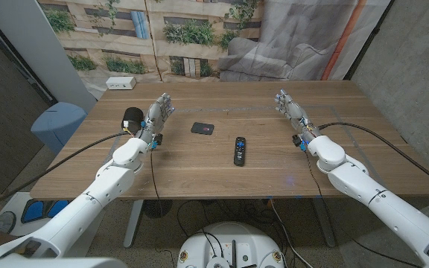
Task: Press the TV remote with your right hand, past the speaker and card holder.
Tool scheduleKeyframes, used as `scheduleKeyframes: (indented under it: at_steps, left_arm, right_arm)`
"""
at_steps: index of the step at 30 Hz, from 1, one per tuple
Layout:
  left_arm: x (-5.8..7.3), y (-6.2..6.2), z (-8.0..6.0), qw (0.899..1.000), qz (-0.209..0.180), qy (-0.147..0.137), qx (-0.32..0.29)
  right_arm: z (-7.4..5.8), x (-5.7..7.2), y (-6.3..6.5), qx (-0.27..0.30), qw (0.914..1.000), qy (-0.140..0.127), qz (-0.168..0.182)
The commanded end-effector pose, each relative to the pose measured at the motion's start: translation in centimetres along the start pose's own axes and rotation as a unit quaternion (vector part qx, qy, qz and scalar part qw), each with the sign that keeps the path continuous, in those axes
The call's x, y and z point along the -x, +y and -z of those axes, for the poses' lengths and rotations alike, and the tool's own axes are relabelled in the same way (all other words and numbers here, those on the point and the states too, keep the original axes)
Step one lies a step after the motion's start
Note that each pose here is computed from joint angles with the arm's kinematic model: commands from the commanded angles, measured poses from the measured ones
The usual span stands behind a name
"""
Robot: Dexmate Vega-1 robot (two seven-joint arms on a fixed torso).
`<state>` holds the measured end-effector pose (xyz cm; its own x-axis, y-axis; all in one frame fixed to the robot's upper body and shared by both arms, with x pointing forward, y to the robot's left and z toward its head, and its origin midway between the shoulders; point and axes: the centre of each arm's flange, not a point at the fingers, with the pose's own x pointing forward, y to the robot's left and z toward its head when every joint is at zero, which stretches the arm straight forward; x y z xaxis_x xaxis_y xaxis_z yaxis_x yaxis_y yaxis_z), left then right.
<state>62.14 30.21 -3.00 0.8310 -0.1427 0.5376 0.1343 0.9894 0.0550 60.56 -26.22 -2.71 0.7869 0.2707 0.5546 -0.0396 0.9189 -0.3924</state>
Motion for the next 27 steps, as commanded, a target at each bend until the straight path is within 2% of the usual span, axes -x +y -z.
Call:
scheduleKeyframes:
  at_steps: [1,4,5,6,12,15,17,18,19,20,22,25,27]
  left_arm:
    - [0.0,-0.7,-0.3,1.0,-0.002,-0.001,-0.002]
    - [-0.1,-0.8,-0.2,1.0,-0.003,-0.002,0.0]
    - [-0.1,-0.8,-0.2,1.0,-0.006,-0.003,0.0]
    - [-0.1,-0.8,-0.2,1.0,-0.006,-0.003,0.0]
    - [0.2,-0.8,-0.2,1.0,-0.011,-0.007,0.0]
    - [0.3,-0.8,-0.1,1.0,-0.011,-0.008,0.0]
    - [0.3,-0.8,-0.1,1.0,-0.011,-0.008,-0.001]
    - [0.4,-0.7,-0.1,1.0,-0.012,-0.008,-0.001]
    - [0.4,-0.6,-0.1,1.0,-0.013,-0.009,-0.001]
    - [0.4,-0.6,-0.1,1.0,-0.013,-0.009,-0.001]
    - [0.6,-0.5,-0.1,1.0,-0.014,-0.008,0.0]
    - [0.7,-0.4,0.0,1.0,-0.016,-0.008,0.0]
    - [0.9,-0.2,0.1,1.0,-0.019,-0.009,0.002]
  right_arm:
    - [-2.2,1.2,1.1,0.122,0.9923,-0.01,-0.024]
    - [-2.7,1.3,1.4,0.145,0.989,-0.012,-0.027]
    - [-3.1,1.4,1.6,0.168,0.9852,-0.012,-0.032]
    - [-3.1,1.4,1.6,0.169,0.985,-0.011,-0.031]
    - [-4.3,1.5,2.8,0.233,0.9714,-0.012,-0.045]
    - [-5.0,1.4,3.6,0.278,0.9589,-0.009,-0.055]
    - [-5.1,1.4,3.8,0.289,0.9554,-0.008,-0.06]
    - [-5.3,1.4,4.3,0.313,0.9474,-0.01,-0.065]
    - [-5.4,1.5,4.5,0.327,0.9428,-0.008,-0.066]
    - [-5.4,1.5,4.5,0.327,0.9425,-0.008,-0.066]
    - [-5.7,1.6,5.1,0.361,0.9293,-0.006,-0.077]
    - [-5.9,1.8,5.5,0.375,0.9236,-0.007,-0.08]
    - [-6.1,2.0,6.0,0.4,0.9123,-0.004,-0.088]
